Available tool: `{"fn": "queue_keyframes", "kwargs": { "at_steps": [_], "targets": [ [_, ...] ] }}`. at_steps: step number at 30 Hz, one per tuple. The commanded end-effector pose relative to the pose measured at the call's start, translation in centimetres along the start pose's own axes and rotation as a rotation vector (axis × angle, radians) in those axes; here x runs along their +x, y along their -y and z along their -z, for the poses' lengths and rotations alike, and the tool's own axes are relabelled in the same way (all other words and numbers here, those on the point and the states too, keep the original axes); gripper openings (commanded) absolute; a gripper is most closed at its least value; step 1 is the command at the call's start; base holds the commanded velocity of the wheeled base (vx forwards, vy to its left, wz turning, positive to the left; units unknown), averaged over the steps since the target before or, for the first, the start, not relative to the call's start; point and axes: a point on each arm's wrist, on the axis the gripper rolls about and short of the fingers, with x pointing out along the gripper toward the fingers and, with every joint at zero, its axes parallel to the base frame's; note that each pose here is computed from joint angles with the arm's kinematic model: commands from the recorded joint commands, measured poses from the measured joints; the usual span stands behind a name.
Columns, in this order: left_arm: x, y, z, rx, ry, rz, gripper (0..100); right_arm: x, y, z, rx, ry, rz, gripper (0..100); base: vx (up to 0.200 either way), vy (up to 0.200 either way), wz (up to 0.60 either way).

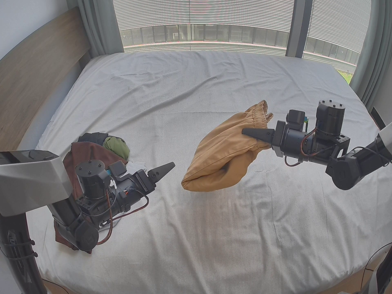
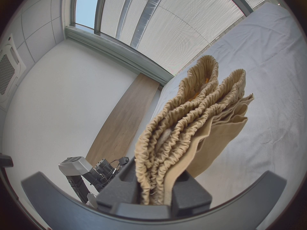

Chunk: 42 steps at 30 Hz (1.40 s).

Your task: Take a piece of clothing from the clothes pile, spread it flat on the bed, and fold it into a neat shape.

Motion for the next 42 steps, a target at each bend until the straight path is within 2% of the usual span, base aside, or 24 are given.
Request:
{"fn": "queue_keyframes", "kwargs": {
  "at_steps": [1, 6, 18, 25, 32, 42],
  "targets": [
    [-0.2, 0.2, -0.7, 0.004, 0.021, 0.006, 100, 0.4, -1.0, -1.8, -0.024, 0.026, -0.02, 0, 0.0, 0.0, 0.0],
    [-0.2, 0.3, -0.7, 0.005, 0.017, 0.014, 100, 1.4, -1.0, -2.9, -0.035, 0.034, -0.029, 0, 0.0, 0.0, 0.0],
    [-0.3, 0.2, -0.6, 0.003, 0.015, 0.012, 100, 5.9, 2.6, -4.0, -0.046, 0.055, -0.042, 0, 0.0, 0.0, 0.0],
    [-0.4, 0.4, -0.7, 0.008, 0.023, 0.025, 100, 8.6, 5.2, -3.7, -0.045, 0.064, -0.043, 0, 0.0, 0.0, 0.0],
    [-0.4, 0.3, -0.5, 0.004, 0.018, 0.02, 100, 10.8, 6.5, -4.1, -0.032, 0.09, -0.078, 0, 0.0, 0.0, 0.0],
    [-0.4, 0.3, -0.6, -0.022, 0.02, 0.02, 100, 13.0, 10.5, -2.6, -0.007, 0.08, -0.058, 0, 0.0, 0.0, 0.0]
  ]
}}
